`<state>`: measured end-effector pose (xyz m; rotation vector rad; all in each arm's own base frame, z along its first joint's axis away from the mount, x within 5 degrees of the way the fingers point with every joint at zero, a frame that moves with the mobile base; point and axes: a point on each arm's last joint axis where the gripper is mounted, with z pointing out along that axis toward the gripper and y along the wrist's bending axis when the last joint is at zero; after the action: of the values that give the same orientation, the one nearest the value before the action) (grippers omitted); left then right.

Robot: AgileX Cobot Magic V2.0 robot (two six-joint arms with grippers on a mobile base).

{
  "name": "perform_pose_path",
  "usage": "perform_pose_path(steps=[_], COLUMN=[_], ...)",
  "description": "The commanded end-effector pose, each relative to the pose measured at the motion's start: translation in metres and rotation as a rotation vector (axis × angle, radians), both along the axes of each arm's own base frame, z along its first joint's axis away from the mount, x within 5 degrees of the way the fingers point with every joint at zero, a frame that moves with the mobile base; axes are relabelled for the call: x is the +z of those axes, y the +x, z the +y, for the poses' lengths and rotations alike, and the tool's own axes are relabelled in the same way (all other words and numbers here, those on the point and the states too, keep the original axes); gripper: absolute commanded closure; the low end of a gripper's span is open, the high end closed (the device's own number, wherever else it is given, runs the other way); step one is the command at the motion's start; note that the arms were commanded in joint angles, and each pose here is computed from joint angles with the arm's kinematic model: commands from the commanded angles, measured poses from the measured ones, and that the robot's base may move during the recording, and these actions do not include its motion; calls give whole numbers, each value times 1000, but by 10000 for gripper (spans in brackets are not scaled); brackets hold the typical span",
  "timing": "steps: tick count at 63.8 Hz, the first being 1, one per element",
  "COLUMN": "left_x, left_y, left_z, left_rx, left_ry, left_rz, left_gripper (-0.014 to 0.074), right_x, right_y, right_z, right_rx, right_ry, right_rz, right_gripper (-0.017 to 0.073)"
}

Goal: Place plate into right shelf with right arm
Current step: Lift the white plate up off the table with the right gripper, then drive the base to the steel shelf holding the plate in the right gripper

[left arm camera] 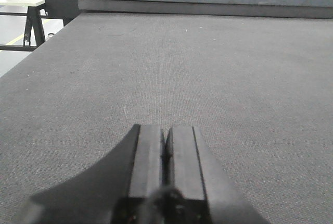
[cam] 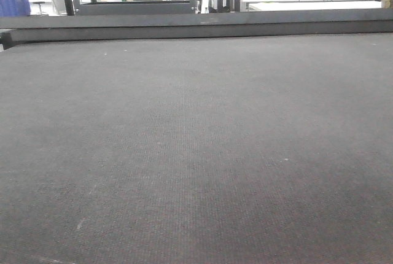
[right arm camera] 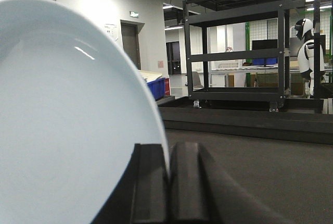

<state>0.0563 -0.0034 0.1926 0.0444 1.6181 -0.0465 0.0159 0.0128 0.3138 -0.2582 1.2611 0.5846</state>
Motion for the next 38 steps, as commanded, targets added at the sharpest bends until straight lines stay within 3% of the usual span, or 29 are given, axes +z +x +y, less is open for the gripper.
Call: perform_pose_path(steps=[1, 38], left_x=[5, 5], left_y=[0, 0], left_z=[0, 0], left_rx=[0, 0], left_ry=[-12, -12], left_rz=[-81, -81], left_gripper=[640, 640], right_x=[16, 16], right_y=[-7, -7], right_z=[-7, -7], right_rx=[-33, -33], right_ry=[68, 68], right_rz=[-118, -118], right_gripper=[504, 504])
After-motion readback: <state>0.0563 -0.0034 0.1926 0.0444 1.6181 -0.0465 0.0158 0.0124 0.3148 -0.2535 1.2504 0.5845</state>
